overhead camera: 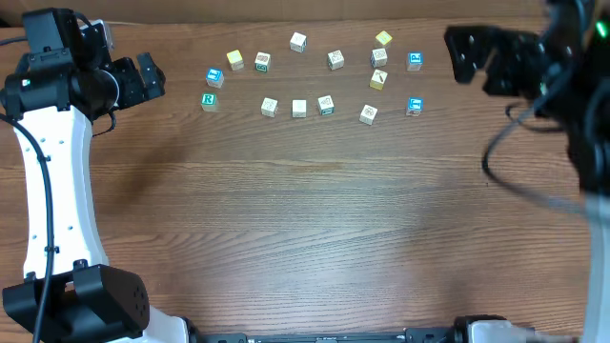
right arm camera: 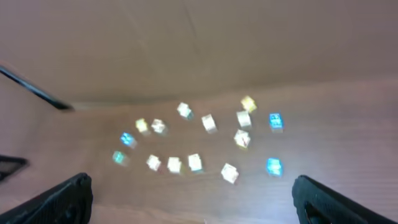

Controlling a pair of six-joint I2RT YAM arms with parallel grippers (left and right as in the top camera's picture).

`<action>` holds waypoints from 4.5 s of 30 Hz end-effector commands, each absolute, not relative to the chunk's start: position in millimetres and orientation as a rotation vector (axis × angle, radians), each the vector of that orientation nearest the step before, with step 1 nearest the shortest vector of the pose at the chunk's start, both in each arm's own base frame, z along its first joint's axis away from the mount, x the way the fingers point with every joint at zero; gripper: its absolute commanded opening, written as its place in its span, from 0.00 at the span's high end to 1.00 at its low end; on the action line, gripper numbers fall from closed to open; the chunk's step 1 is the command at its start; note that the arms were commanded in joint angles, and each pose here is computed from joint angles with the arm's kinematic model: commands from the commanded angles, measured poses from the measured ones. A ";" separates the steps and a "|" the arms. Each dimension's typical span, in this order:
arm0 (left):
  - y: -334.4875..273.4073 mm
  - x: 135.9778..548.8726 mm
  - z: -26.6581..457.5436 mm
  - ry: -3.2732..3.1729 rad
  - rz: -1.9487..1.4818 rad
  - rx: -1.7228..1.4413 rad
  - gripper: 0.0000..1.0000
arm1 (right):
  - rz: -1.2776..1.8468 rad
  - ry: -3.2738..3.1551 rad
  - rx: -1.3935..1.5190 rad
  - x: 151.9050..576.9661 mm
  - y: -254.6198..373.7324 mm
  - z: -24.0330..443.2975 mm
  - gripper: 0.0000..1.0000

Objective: Form a horizontal line

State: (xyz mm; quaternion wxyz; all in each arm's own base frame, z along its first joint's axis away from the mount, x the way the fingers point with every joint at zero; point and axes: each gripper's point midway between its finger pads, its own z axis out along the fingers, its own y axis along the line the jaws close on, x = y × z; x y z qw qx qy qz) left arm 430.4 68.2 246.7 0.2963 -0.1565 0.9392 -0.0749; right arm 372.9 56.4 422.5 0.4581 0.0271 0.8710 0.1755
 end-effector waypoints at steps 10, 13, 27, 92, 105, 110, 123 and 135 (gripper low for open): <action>69.7 432.7 252.9 2.478 -0.199 -0.432 0.00 | 0.269 2.293 0.095 423.5 39.1 371.9 0.25; 69.8 432.7 252.8 2.479 -0.199 -0.432 0.00 | 0.237 2.298 0.061 426.9 37.3 368.6 0.91; 69.7 432.7 253.0 2.478 -0.199 -0.432 0.00 | 0.156 2.446 0.065 472.0 30.0 295.8 0.41; 69.7 432.7 252.7 2.479 -0.199 -0.432 0.00 | 0.108 2.873 0.103 509.5 28.9 14.7 0.36; 69.7 432.7 252.7 2.479 -0.199 -0.431 0.00 | 0.109 2.863 0.102 512.0 28.9 16.3 0.68; 69.7 432.7 252.7 2.479 -0.199 -0.432 0.00 | 0.109 2.854 0.102 513.6 28.8 32.5 0.72; 69.7 432.7 252.7 2.479 -0.199 -0.432 0.00 | 0.126 2.616 0.084 500.0 28.6 192.4 0.75; 69.8 432.8 252.7 2.479 -0.199 -0.432 0.00 | 0.156 2.510 0.081 436.1 28.9 288.0 0.75</action>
